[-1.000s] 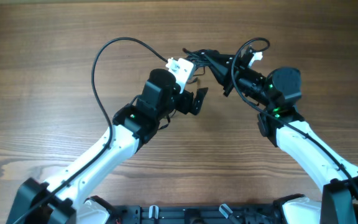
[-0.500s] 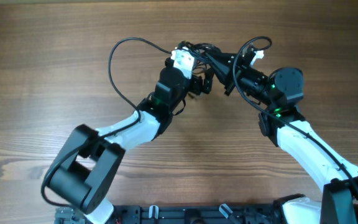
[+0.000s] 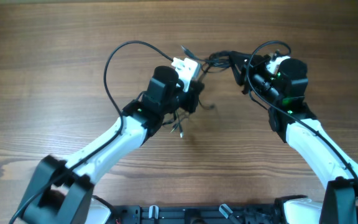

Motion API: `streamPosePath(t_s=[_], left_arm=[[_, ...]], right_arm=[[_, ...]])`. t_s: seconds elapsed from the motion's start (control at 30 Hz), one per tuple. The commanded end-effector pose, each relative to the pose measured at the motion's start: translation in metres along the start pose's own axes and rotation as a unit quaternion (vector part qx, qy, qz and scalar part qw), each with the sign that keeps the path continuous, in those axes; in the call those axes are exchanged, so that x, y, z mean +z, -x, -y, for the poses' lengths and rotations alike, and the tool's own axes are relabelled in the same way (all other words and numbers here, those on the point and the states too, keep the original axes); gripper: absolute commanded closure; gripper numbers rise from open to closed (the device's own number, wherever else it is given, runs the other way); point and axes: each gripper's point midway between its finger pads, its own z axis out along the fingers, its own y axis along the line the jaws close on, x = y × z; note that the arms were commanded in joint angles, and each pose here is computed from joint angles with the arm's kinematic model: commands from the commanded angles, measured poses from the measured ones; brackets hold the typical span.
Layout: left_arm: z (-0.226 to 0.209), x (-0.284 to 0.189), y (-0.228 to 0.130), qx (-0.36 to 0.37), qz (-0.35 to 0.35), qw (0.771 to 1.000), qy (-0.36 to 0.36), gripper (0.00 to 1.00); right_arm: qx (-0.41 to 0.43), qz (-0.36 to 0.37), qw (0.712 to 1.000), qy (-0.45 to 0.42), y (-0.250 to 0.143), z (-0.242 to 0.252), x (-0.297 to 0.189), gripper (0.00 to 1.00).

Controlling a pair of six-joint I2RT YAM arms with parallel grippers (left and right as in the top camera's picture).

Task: Untangle cables

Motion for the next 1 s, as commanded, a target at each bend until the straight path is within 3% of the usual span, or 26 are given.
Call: streamPosePath(t_s=[0.0, 0.1, 0.17, 0.23, 0.33, 0.4, 0.5, 0.57, 0.77, 0.97], left_arm=[[0.049, -0.030, -0.015, -0.013, -0.054, 0.990, -0.129, 0.96], [0.047, -0.047, -0.032, -0.046, -0.098, 0.986, -0.129, 0.96], [0.051, -0.072, -0.014, -0.075, -0.082, 0.975, -0.191, 0.96], [0.041, -0.086, 0.004, -0.110, -0.057, 0.972, -0.199, 0.96], [0.000, -0.113, 0.051, -0.247, 0.010, 0.950, -0.190, 0.96], [-0.004, -0.122, 0.063, -0.257, 0.027, 0.943, -0.208, 0.96], [0.011, -0.127, 0.062, -0.242, 0.012, 0.938, -0.248, 0.96], [0.041, -0.136, 0.060, -0.180, 0.000, 0.933, -0.312, 0.96], [0.073, -0.138, 0.068, -0.109, 0.016, 0.928, -0.356, 0.96], [0.081, -0.128, 0.068, -0.093, 0.026, 0.935, -0.343, 0.96]], right_arm=[[-0.106, 0.056, 0.990, -0.070, 0.025, 0.028, -0.006, 0.00], [-0.114, 0.044, 0.978, -0.169, 0.024, 0.077, -0.017, 0.00], [-0.147, 0.037, 0.960, -0.235, 0.025, 0.106, -0.030, 0.00], [-0.216, -0.005, 0.946, -0.240, 0.016, 0.110, -0.031, 0.00], [-0.300, -0.088, 0.924, -0.220, -0.009, 0.109, -0.037, 0.00], [-0.318, -0.137, 0.920, -0.185, -0.028, 0.101, -0.038, 0.00], [-0.389, -0.250, 0.885, -0.051, -0.075, 0.067, -0.044, 0.01], [-0.410, -0.283, 0.867, 0.016, -0.092, 0.048, -0.048, 0.04], [-0.330, -0.282, 0.901, 0.010, -0.094, 0.037, -0.045, 0.10], [-0.296, -0.330, 0.895, 0.042, -0.133, 0.020, -0.044, 0.12]])
